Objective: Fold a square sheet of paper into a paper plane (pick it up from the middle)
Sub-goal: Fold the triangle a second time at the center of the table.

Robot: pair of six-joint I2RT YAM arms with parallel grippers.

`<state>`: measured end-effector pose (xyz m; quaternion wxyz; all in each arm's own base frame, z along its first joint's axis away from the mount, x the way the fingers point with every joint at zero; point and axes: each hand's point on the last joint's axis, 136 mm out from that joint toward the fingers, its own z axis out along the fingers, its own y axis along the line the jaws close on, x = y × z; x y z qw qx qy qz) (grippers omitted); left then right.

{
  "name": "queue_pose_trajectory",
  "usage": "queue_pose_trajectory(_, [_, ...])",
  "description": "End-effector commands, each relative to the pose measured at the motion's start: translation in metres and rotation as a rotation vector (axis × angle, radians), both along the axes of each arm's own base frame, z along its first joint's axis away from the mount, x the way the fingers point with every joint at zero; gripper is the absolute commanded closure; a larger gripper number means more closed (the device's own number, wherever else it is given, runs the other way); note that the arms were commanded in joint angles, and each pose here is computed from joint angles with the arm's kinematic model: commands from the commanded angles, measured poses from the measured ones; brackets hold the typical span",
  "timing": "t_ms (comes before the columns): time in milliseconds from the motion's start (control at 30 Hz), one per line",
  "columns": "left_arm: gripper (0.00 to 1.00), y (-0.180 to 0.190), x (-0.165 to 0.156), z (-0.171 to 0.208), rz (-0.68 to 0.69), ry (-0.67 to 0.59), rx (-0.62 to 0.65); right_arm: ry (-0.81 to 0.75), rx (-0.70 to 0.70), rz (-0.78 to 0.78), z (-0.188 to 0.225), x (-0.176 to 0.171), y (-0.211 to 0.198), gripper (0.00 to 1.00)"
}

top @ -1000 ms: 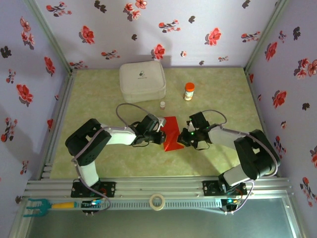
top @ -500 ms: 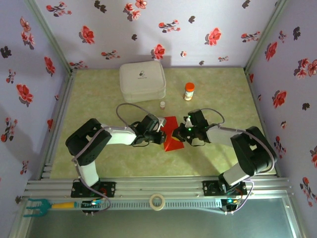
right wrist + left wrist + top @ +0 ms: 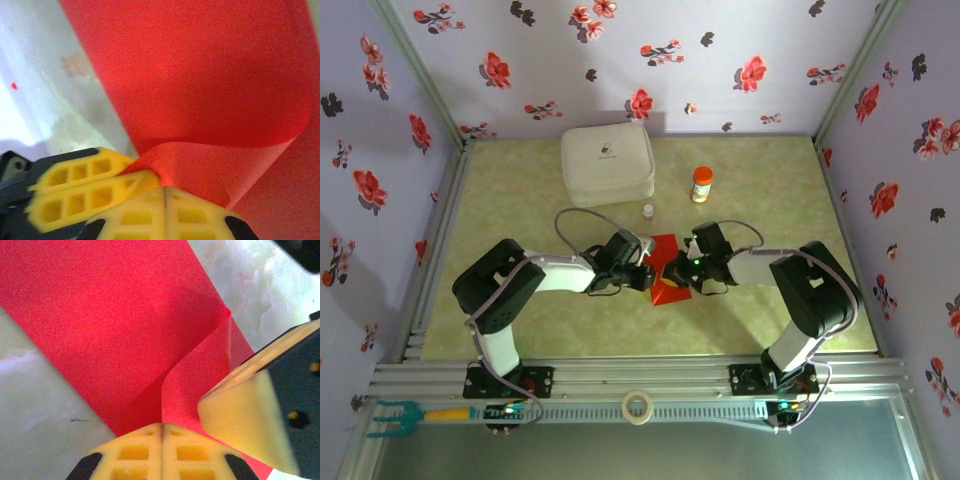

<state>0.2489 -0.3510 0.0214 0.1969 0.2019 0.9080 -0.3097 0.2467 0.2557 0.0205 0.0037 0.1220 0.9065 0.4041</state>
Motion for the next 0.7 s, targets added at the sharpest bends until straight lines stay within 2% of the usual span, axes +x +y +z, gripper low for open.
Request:
queue_pose_trajectory(0, [1.00,0.006,-0.003,-0.015,-0.012,0.025,0.040,0.047,-0.052,-0.004,-0.026,-0.015,-0.014,1.00])
queue_pose_trajectory(367, [1.00,0.007,-0.004,-0.016,-0.013,0.032,0.049,-0.070,-0.013,-0.019,0.024,0.019,-0.010,1.00])
queue_pose_trajectory(533, [1.00,0.007,-0.004,-0.016,-0.013,0.030,0.048,-0.043,-0.066,-0.022,0.008,0.020,-0.020,1.00])
queue_pose_trajectory(667, [1.00,0.008,-0.004,-0.016,-0.013,0.032,0.048,-0.003,-0.166,-0.047,-0.016,0.015,-0.037,1.00])
